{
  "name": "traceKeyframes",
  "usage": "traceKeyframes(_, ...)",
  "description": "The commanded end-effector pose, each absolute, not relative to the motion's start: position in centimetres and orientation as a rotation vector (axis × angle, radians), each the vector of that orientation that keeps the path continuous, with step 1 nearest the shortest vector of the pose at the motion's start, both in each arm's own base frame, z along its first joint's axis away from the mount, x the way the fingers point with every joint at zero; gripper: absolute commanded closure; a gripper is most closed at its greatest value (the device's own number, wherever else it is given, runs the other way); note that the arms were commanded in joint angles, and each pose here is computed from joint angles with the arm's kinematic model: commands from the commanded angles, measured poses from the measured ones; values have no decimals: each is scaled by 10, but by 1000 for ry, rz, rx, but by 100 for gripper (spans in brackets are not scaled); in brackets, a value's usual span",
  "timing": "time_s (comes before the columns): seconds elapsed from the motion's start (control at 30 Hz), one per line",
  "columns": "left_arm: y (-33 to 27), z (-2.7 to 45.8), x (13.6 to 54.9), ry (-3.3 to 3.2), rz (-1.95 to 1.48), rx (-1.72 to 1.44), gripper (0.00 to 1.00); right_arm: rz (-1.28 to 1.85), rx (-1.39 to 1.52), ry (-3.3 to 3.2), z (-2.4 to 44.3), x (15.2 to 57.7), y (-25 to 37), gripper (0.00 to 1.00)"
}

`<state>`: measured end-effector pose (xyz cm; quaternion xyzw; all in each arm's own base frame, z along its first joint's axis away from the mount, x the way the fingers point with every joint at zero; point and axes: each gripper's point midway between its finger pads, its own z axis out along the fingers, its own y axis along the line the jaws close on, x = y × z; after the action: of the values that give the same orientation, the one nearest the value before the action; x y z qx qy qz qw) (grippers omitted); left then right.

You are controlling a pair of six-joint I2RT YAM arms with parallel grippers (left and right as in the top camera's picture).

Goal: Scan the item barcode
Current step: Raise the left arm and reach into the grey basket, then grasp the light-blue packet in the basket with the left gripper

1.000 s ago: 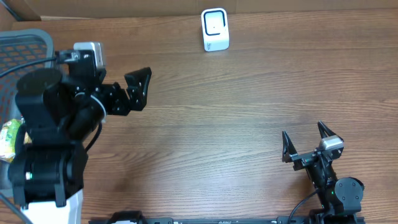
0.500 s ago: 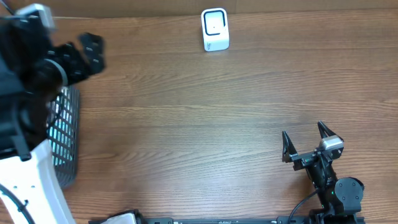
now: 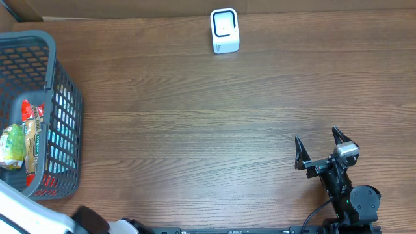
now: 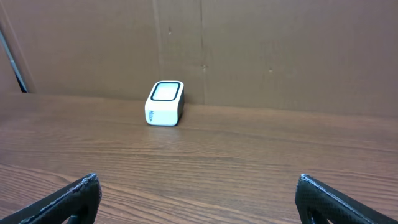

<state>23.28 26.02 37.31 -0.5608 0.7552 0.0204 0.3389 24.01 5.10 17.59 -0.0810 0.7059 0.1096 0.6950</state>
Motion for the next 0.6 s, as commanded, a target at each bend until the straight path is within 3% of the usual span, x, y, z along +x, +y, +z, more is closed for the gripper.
traceKeyframes(0.0, 277, 334, 234, 2019, -7, -1609, 10, 257, -188, 1572, 174, 240, 54, 0)
traceKeyframes(0.07, 279, 304, 235, 2127, -16, -1625, 15, 257, -188, 1572, 174, 240, 54, 0)
traceKeyframes(0.57, 272, 184, 265, 2377, -232, -1360, 14, 257, -188, 1572, 174, 240, 54, 0)
